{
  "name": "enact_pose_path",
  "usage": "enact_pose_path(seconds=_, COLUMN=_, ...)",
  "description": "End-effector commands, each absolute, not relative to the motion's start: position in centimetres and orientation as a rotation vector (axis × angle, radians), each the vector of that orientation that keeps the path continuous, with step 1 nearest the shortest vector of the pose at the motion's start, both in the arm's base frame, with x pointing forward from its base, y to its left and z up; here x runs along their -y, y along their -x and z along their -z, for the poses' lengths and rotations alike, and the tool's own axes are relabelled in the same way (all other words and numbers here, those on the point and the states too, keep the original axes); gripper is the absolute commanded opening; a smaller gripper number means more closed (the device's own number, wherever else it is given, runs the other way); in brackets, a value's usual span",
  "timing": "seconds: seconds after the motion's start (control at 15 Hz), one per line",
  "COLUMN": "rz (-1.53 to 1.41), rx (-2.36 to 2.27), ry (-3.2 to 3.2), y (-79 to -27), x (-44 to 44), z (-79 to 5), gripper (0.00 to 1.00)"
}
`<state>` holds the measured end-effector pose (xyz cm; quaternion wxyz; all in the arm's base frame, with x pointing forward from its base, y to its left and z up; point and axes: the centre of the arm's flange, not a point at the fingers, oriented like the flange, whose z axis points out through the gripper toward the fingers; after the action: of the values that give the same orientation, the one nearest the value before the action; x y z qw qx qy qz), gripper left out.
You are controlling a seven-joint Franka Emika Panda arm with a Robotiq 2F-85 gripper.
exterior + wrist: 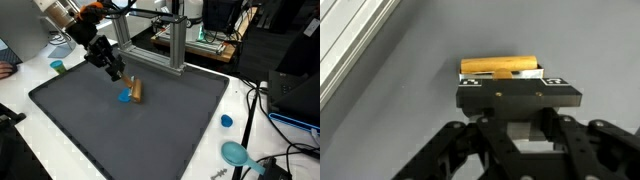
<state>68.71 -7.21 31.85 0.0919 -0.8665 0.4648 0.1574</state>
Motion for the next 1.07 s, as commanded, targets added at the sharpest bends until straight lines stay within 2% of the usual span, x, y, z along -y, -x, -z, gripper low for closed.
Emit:
enact_pose_path(seconds=0.0, rz=-0.454, rx=-1.425, ry=2.528, y=-66.8, x=8.5, z=-34.0, gripper=0.22)
enact_pose_path(seconds=0.53, rz=-0.443, rx=-1.544, ry=2.461, y=-67.2, x=11.2, z=-32.2, gripper=0.22)
enact_pose_path(seconds=1.0, rz=-0.33, rx=-1.584, ry=2.54, y=-66.3, x=8.0, z=-32.1, gripper=0.22)
